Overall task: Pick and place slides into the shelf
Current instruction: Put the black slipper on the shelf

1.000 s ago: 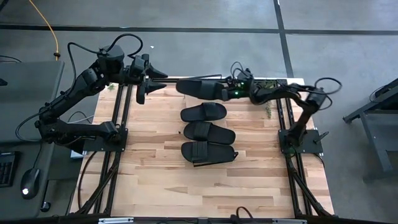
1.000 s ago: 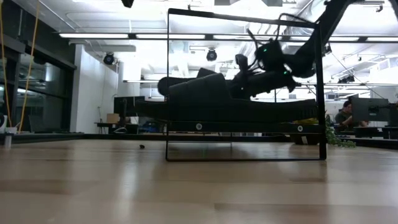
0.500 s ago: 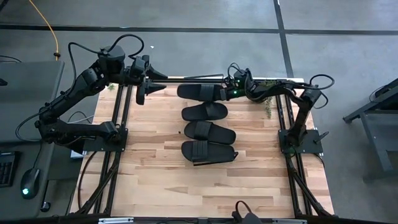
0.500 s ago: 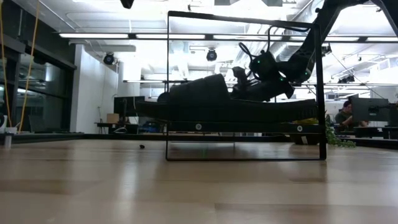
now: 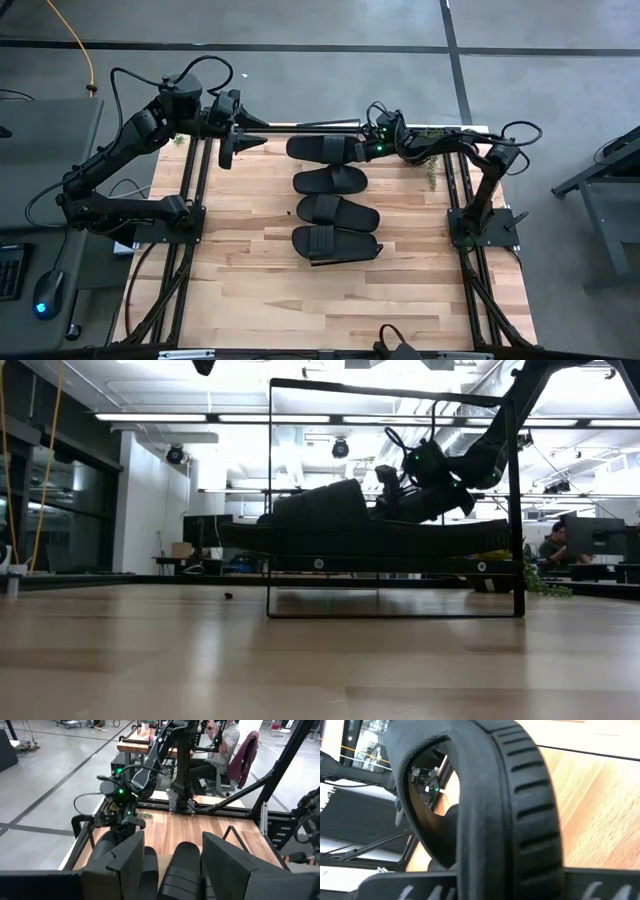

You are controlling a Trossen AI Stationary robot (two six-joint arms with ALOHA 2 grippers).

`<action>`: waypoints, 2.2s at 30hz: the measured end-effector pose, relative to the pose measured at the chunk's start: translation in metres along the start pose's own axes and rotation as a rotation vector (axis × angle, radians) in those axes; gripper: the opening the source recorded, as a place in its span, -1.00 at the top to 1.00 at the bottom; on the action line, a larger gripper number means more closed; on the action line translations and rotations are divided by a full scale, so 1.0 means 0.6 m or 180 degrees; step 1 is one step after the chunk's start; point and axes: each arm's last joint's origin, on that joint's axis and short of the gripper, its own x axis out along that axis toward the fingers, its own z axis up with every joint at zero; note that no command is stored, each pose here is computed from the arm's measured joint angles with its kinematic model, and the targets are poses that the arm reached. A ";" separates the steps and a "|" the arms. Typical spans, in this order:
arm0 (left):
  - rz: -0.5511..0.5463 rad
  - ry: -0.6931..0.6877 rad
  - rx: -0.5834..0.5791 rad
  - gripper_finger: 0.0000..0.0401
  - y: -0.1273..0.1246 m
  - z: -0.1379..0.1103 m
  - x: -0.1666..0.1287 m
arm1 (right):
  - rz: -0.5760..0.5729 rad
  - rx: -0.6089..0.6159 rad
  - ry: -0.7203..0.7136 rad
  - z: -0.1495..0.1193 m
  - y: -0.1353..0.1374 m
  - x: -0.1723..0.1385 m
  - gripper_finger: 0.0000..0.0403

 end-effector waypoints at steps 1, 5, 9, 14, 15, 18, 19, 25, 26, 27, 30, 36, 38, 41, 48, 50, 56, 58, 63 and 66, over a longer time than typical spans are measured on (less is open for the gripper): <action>-0.0001 0.0017 -0.0010 0.08 0.000 -0.001 0.000 | 0.0003 -0.0010 -0.0003 0.001 0.003 -0.002 0.93; 0.0014 0.0052 -0.0004 0.08 0.000 -0.003 0.000 | 0.0012 -0.0037 -0.0025 0.005 0.020 -0.014 0.93; 0.0043 0.0072 0.0020 0.08 0.000 -0.004 0.000 | -0.0258 -0.0110 -0.0060 0.004 0.035 -0.033 0.93; 0.0045 0.0069 0.0027 0.08 0.001 -0.004 0.000 | -0.0652 -0.0170 0.0001 -0.005 0.033 -0.043 0.93; 0.0044 0.0069 0.0027 0.08 0.000 -0.004 0.000 | -0.0674 -0.0186 0.0004 -0.005 0.033 -0.044 0.93; 0.0044 0.0072 0.0025 0.08 0.000 -0.004 0.000 | -0.0773 -0.0195 -0.0028 -0.006 0.030 -0.044 0.93; 0.0044 0.0074 0.0024 0.08 0.000 -0.004 0.000 | -0.0799 -0.0193 -0.0033 -0.006 0.030 -0.044 0.93; 0.0042 0.0090 0.0012 0.08 0.000 -0.005 0.000 | -0.0906 -0.0087 0.0040 -0.011 0.023 -0.047 0.93; 0.0042 0.0089 0.0013 0.08 0.000 -0.005 0.000 | -0.0928 -0.0065 0.0063 -0.012 0.023 -0.048 0.93; 0.0042 0.0089 0.0013 0.08 0.000 -0.005 0.000 | -0.0938 -0.0053 0.0074 -0.013 0.022 -0.048 0.93; 0.0042 0.0089 0.0012 0.08 0.000 -0.005 0.000 | -0.0948 -0.0008 0.0077 -0.013 0.022 -0.048 0.93; 0.0042 0.0089 0.0012 0.08 0.000 -0.005 0.000 | -0.0977 0.0043 0.0106 -0.016 0.021 -0.049 0.78; 0.0042 0.0088 0.0013 0.08 0.000 -0.005 0.000 | -0.1005 0.0057 0.0139 -0.017 0.019 -0.049 0.68; 0.0042 0.0089 0.0013 0.08 0.000 -0.005 0.000 | -0.1130 0.0102 0.0175 -0.022 0.015 -0.051 0.53; 0.0042 0.0088 0.0013 0.08 0.000 -0.005 0.000 | -0.1278 -0.0004 0.0224 -0.026 0.011 -0.052 0.08; 0.0042 0.0088 0.0013 0.08 0.000 -0.005 0.000 | -0.1311 0.0020 0.0276 -0.026 0.011 -0.053 -0.07; 0.0042 0.0091 0.0011 0.08 0.000 -0.005 0.000 | -0.1508 0.0144 0.0421 -0.008 0.023 -0.062 -0.40; 0.0042 0.0093 0.0009 0.08 0.000 -0.005 0.000 | -0.1691 0.0120 0.0449 0.000 0.033 -0.068 -0.44; 0.0041 0.0104 0.0005 0.08 0.000 -0.006 0.000 | -0.1999 0.0033 0.0471 0.020 0.069 -0.090 -0.45; 0.0104 0.0116 0.0006 0.08 0.001 -0.006 0.000 | -0.2057 -0.0043 0.0399 0.033 0.092 -0.103 -0.46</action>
